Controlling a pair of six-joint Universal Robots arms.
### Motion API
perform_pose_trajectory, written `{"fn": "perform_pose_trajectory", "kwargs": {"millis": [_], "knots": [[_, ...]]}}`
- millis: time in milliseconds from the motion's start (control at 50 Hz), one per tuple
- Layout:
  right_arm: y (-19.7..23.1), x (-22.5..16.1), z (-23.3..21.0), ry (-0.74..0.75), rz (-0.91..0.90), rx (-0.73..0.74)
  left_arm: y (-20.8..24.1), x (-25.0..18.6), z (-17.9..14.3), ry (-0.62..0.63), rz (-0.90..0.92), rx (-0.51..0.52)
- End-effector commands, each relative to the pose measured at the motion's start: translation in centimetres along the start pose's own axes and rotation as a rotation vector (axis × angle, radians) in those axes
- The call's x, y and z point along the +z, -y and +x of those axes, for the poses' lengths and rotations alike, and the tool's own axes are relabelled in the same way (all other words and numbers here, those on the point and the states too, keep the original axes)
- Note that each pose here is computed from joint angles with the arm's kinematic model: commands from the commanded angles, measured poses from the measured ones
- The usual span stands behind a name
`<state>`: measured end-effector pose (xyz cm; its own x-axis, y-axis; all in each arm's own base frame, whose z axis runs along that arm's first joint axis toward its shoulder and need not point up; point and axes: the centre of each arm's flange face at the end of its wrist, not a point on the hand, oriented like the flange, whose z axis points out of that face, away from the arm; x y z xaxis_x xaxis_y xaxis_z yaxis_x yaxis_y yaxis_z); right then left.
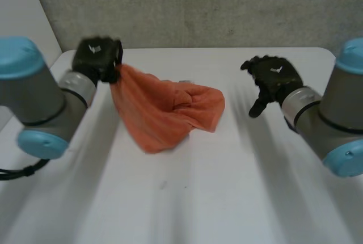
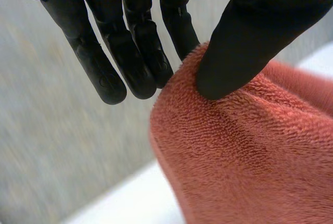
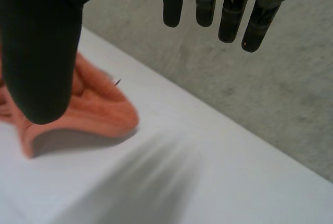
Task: Fold the laundry
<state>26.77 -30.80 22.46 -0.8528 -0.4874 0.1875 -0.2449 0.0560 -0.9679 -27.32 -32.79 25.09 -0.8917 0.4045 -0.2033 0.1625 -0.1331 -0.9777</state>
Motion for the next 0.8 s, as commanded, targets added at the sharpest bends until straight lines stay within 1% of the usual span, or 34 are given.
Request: {"fn": "perform_pose_trajectory", "kwargs": {"millis": [20,40,60,120,140,180,260,280,340,360,420,440,500,520,600,620,640,660,680,700,720,740,760,800], "knots": [[3.4,0.2,2.1,-0.008,0.062,0.033,10.6,-6.3,1.0,-0.055,0.247,0.021],[3.4,0.2,2.1,-0.007,0.062,0.033,12.3,-7.9,1.4,-0.083,0.291,0.023],[3.8,0.3,2.0,0.015,0.068,0.034,12.3,-7.9,1.4,-0.083,0.291,0.023],[3.8,1.3,0.6,0.193,0.052,0.049,15.0,-11.1,1.7,-0.144,0.354,0.035],[3.8,1.5,-0.3,0.279,0.042,0.063,15.3,-11.6,1.8,-0.155,0.361,0.035],[3.5,1.8,-0.9,0.345,0.023,0.084,16.3,-13.0,1.9,-0.182,0.378,0.039],[2.1,1.9,-3.0,0.483,-0.066,0.153,17.0,-14.8,2.2,-0.210,0.378,0.039],[1.7,1.7,-4.9,0.542,-0.095,0.170,17.0,-14.8,2.2,-0.210,0.378,0.039],[0.7,1.2,-8.1,0.618,-0.136,0.182,17.0,-15.6,2.6,-0.233,0.360,0.034],[0.2,0.9,-9.9,0.657,-0.154,0.184,17.0,-15.8,2.7,-0.239,0.355,0.033],[-0.3,0.6,-11.3,0.682,-0.170,0.186,17.0,-16.3,2.9,-0.249,0.340,0.031],[-0.8,0.7,-12.1,0.674,-0.182,0.183,17.0,-16.3,2.9,-0.249,0.340,0.031],[-0.8,1.1,-11.8,0.614,-0.183,0.178,17.1,-16.6,2.8,-0.249,0.335,0.031],[-0.5,1.7,-11.2,0.539,-0.172,0.182,17.1,-16.6,2.8,-0.249,0.335,0.031],[0.2,2.7,-9.8,0.387,-0.126,0.203,17.1,-16.5,2.8,-0.248,0.337,0.032],[0.6,2.8,-9.3,0.356,-0.110,0.202,16.9,-16.2,2.7,-0.237,0.332,0.055],[1.9,2.6,-8.5,0.310,-0.068,0.194,16.8,-16.1,2.6,-0.233,0.330,0.068],[4.3,1.7,-7.3,0.272,-0.010,0.173,16.8,-16.1,2.6,-0.233,0.330,0.068],[5.4,1.2,-6.5,0.254,0.016,0.164,16.6,-16.0,2.6,-0.227,0.327,0.080],[6.2,0.6,-5.7,0.236,0.036,0.154,16.2,-15.7,2.4,-0.217,0.319,0.108],[6.9,0.1,-4.8,0.209,0.056,0.139,16.2,-15.7,2.4,-0.217,0.319,0.108],[7.8,-0.9,-2.9,0.160,0.081,0.114,15.7,-15.2,2.0,-0.195,0.305,0.137],[8.4,-1.4,-2.1,0.141,0.097,0.098,15.1,-14.4,1.4,-0.168,0.289,0.160],[8.7,-2.1,-1.6,0.129,0.107,0.081,13.9,-13.3,0.7,-0.142,0.257,0.177]]}}
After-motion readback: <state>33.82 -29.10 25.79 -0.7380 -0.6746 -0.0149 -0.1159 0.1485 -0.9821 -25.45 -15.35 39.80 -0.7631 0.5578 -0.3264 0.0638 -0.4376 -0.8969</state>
